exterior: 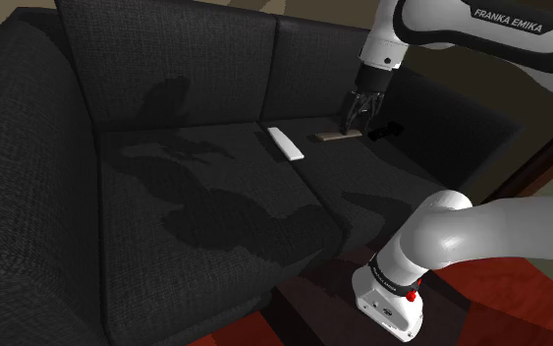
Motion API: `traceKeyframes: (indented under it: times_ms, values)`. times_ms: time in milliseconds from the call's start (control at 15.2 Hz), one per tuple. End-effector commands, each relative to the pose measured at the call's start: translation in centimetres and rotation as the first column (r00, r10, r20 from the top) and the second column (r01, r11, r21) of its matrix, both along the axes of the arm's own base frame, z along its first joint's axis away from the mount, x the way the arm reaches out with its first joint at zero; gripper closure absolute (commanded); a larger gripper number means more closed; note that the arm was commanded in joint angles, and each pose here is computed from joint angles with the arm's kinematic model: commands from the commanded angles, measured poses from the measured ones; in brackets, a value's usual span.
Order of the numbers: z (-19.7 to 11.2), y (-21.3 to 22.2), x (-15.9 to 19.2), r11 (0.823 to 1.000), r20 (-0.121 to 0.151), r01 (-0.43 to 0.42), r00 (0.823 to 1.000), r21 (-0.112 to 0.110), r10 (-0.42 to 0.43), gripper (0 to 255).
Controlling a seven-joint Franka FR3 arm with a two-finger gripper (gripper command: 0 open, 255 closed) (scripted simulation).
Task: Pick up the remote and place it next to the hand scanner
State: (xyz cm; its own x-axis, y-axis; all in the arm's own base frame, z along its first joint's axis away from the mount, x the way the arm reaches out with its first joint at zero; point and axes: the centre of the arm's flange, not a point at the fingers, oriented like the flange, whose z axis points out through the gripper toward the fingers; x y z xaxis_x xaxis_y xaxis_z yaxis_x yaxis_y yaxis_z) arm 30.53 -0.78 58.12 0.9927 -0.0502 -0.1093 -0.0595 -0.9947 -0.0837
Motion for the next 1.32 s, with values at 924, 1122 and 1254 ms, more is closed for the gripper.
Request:
traceKeyframes:
  times_ms: [924, 1122, 1254]
  values:
    - [-10.6, -2.6, 13.8, 0.992, 0.053, 0.107, 0.993, -0.06, -0.104, 0]
    - [-12.7, -3.4, 16.8, 0.989, 0.066, 0.13, 0.99, -0.072, -0.125, 0]
    - [-14.2, -4.0, 18.7, 0.986, 0.074, 0.145, 0.987, -0.08, -0.14, 0]
